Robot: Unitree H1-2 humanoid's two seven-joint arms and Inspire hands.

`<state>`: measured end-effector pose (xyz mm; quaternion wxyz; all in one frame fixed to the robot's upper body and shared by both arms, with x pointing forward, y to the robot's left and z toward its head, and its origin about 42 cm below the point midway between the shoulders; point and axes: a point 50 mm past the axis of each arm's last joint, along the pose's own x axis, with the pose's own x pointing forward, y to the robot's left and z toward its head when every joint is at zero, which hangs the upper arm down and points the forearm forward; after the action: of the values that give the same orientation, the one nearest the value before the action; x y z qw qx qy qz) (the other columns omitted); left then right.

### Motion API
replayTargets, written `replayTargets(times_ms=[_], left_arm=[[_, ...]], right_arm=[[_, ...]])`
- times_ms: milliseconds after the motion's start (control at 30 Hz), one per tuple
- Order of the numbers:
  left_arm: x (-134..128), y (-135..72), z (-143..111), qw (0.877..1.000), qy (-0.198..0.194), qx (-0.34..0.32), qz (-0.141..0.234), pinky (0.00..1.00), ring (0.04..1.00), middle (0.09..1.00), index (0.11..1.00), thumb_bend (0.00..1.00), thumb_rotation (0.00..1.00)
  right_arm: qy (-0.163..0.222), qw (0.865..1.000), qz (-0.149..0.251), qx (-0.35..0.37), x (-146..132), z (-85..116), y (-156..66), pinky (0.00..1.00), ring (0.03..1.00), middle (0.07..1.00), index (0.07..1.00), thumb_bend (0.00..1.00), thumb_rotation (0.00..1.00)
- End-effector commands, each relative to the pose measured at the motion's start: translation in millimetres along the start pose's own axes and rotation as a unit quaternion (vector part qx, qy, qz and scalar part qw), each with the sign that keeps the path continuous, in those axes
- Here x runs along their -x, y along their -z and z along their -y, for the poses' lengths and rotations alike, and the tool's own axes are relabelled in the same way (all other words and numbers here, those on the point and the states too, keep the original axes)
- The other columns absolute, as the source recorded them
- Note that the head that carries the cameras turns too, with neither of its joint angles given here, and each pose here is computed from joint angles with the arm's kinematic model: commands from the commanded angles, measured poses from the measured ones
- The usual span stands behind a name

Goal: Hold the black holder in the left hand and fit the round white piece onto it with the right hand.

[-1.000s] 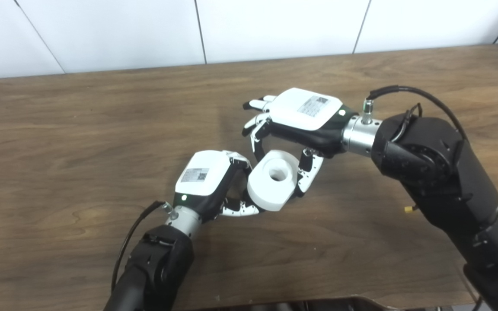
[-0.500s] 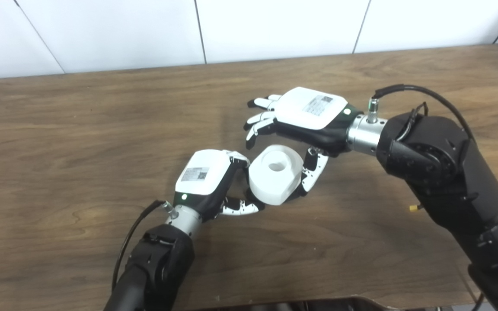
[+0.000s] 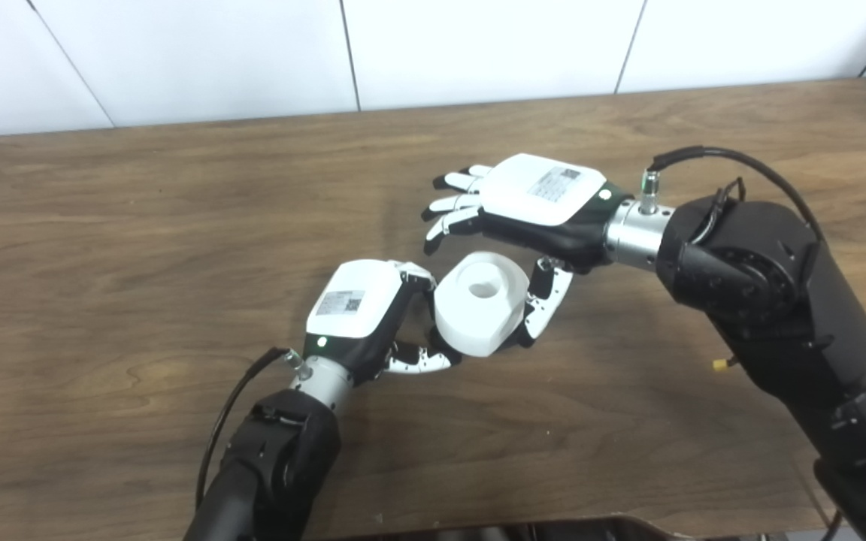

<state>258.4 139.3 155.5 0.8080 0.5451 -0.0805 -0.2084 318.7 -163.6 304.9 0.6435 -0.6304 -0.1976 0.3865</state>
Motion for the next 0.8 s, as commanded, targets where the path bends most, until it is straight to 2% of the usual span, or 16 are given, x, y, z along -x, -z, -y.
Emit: replayTargets(times_ms=[0, 133, 400, 667, 767], left_arm=[[9, 14, 28, 0.995, 0.09, 0.016, -0.043, 0.74, 0.788, 0.732, 0.486, 0.52, 0.05], [9, 14, 28, 0.995, 0.091, 0.015, -0.043, 0.74, 0.791, 0.732, 0.487, 0.52, 0.05], [9, 18, 29, 0.995, 0.09, 0.016, -0.045, 0.72, 0.783, 0.732, 0.486, 0.52, 0.05], [12, 20, 28, 0.994, 0.094, 0.026, -0.05, 0.73, 0.79, 0.738, 0.487, 0.52, 0.05], [11, 21, 28, 0.991, 0.114, 0.036, -0.061, 0.74, 0.805, 0.771, 0.489, 0.52, 0.06]], right_arm=[[0.029, 0.999, 0.004, 0.021, 5, 21, -3, 1.0, 1.0, 0.933, 0.814, 1.0, 0.23], [0.017, 0.999, -0.005, 0.028, 7, 25, -3, 1.0, 1.0, 0.973, 0.888, 1.0, 0.33], [0.004, 0.999, -0.014, 0.049, 17, 40, 0, 1.0, 1.0, 1.0, 0.987, 1.0, 0.45], [0.008, 0.999, -0.022, 0.046, 20, 45, 3, 1.0, 1.0, 1.0, 0.993, 1.0, 0.44], [0.014, 0.999, -0.02, 0.042, 20, 46, 5, 1.0, 1.0, 0.998, 0.992, 1.0, 0.44]])
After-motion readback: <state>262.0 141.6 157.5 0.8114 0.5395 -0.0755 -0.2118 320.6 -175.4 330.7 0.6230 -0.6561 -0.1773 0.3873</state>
